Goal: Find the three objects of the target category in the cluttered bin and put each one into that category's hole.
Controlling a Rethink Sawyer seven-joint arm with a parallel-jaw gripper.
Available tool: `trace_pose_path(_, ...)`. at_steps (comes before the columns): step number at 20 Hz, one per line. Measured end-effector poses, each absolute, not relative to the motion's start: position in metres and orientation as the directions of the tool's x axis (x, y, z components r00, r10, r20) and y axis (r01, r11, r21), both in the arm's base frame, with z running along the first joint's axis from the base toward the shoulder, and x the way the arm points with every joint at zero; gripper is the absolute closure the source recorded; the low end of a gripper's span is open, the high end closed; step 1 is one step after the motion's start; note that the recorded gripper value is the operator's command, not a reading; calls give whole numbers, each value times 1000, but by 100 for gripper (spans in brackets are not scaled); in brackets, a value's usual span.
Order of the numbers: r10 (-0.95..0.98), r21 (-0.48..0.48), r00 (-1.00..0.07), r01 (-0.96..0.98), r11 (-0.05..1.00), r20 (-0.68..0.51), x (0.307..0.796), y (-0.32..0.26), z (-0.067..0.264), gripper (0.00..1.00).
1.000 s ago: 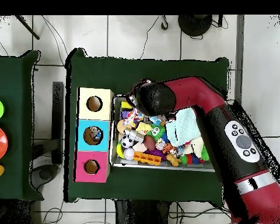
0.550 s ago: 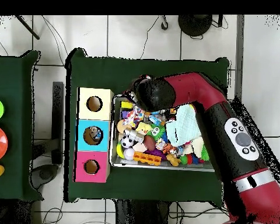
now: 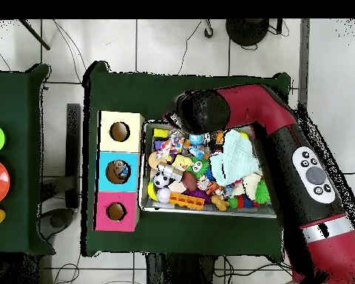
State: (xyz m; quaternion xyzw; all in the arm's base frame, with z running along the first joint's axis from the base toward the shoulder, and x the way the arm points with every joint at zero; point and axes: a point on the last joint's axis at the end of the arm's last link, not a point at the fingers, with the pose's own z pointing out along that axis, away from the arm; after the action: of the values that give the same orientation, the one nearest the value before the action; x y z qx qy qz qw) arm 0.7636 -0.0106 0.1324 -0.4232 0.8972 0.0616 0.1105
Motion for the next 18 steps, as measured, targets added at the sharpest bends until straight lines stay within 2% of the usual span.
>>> trace_pose_path(18,-830,-74,-505,-843,533,-236,793,-50,163,0)
